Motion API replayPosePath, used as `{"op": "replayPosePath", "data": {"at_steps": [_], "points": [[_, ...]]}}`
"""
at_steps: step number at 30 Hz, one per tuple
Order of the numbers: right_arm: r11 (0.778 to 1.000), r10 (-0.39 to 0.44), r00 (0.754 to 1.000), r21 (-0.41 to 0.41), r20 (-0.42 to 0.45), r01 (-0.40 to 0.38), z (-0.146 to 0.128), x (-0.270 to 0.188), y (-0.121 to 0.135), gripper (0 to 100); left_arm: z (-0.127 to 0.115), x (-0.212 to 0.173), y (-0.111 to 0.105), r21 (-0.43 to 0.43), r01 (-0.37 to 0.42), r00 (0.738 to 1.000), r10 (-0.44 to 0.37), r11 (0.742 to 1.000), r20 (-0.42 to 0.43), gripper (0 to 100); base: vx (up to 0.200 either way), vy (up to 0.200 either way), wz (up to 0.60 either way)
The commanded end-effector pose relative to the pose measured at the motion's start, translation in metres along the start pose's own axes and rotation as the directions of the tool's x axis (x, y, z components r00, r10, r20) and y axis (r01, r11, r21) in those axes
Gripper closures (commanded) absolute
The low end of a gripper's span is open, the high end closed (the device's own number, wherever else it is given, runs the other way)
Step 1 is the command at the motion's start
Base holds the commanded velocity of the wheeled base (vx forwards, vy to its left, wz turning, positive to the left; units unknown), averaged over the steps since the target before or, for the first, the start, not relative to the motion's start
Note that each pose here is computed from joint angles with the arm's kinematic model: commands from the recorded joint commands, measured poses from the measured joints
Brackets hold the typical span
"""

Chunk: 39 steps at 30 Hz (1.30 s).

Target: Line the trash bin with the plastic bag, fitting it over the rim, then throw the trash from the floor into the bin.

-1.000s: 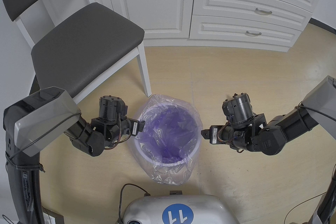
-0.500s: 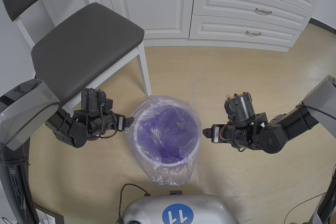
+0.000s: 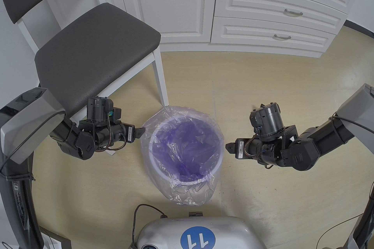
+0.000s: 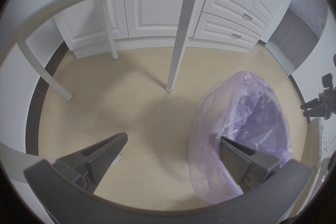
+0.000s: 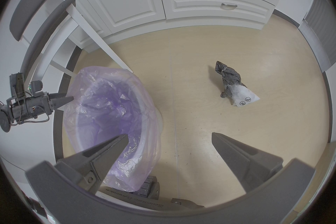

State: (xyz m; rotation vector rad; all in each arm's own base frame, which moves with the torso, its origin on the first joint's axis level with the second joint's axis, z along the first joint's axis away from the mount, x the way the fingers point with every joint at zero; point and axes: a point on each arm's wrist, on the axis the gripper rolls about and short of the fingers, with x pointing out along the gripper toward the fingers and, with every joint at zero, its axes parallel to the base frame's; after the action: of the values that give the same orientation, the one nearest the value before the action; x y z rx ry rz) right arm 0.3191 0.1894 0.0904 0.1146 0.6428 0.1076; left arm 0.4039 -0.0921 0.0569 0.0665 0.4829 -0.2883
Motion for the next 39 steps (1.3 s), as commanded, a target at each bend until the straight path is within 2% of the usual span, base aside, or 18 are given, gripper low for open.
{"op": "replayPosePath", "data": {"at_steps": [1, 7, 15, 23, 39], "points": [[1.000, 0.001, 1.000, -0.002, -0.006, -0.001, -0.002, 0.004, 0.002, 0, -0.018, 0.033, 0.012, -0.027, -0.021, 0.999, 0.021, 0.999, -0.029, 0, 0.000, 0.000, 0.00], [1.000, 0.001, 1.000, 0.001, 0.000, -0.001, -0.001, 0.005, 0.002, 0, -0.016, 0.045, 0.012, -0.111, -0.024, 1.000, 0.023, 0.994, -0.013, 0, 0.000, 0.000, 0.00], [1.000, 0.001, 1.000, 0.002, -0.003, -0.001, -0.001, 0.006, 0.002, 0, -0.026, 0.057, 0.011, -0.115, -0.025, 0.999, 0.021, 0.993, -0.039, 0, 0.000, 0.000, 0.00], [1.000, -0.004, 1.000, -0.001, -0.011, 0.004, -0.004, 0.009, 0.002, 0, -0.030, 0.053, 0.014, -0.119, -0.036, 0.994, 0.023, 0.992, -0.108, 0, 0.000, 0.000, 0.00], [1.000, 0.005, 1.000, 0.000, -0.012, -0.005, -0.011, 0.020, 0.007, 0, 0.001, 0.015, 0.008, -0.103, -0.021, 0.999, 0.017, 0.994, -0.042, 0, 0.000, 0.000, 0.00]]}}
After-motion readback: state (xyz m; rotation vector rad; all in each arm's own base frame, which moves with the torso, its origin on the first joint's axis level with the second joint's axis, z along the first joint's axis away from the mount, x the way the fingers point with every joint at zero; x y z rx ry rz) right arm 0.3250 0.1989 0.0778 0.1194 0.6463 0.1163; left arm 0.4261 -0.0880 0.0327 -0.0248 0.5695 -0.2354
